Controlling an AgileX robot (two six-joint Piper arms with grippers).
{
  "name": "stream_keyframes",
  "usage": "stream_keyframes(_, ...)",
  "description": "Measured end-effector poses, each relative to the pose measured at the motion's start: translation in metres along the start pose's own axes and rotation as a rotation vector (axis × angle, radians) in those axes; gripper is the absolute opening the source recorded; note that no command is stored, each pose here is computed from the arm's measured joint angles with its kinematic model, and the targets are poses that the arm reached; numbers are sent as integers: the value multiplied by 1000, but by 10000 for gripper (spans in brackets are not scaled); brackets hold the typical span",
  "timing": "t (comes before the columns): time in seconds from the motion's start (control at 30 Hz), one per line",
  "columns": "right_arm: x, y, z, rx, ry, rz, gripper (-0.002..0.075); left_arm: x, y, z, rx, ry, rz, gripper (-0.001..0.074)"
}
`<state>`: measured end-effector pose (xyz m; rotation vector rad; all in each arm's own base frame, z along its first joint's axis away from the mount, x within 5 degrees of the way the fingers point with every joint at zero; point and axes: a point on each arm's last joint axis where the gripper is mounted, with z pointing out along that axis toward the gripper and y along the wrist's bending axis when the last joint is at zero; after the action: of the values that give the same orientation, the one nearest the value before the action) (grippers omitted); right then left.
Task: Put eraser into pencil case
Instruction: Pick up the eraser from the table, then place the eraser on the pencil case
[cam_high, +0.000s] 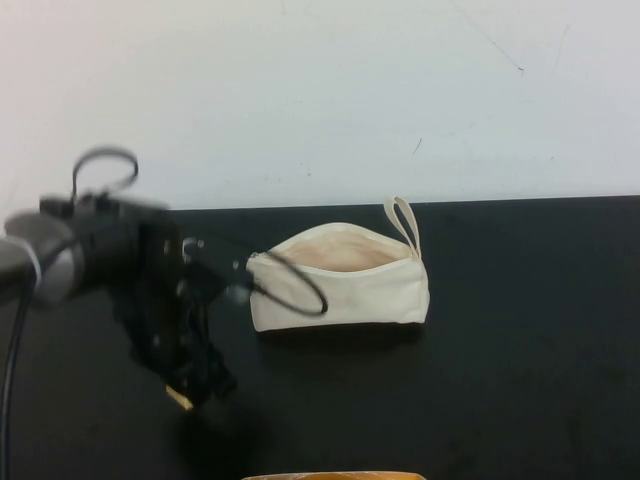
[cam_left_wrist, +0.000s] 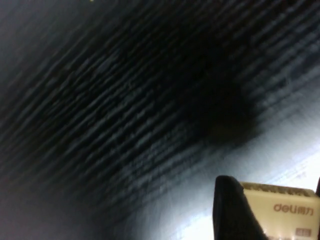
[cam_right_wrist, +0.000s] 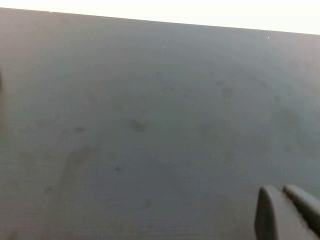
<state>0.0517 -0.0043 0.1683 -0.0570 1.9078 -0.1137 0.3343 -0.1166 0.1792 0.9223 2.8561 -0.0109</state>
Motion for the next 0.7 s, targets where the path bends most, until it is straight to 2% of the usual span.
stream_keyframes(0.13,0,0,0,0,0,0,-1,-15,4,-37,18,57,26,283)
stream_keyframes(0.2,0,0,0,0,0,0,-1,-29,6,-61,26,13,22,283)
stream_keyframes(0.3,0,0,0,0,0,0,-1,-52,6,-96,54,-148,1,283)
stream_keyframes(0.43,0,0,0,0,0,0,-1,-86,4,-134,113,-499,-64,283)
stream_keyframes(0.5,0,0,0,0,0,0,-1,-99,2,-141,168,-632,-115,283)
stream_keyframes(0.57,0,0,0,0,0,0,-1,-107,0,-137,208,-687,-123,283)
stream_keyframes(0.7,0,0,0,0,0,0,-1,-118,-1,-109,257,-669,-111,283)
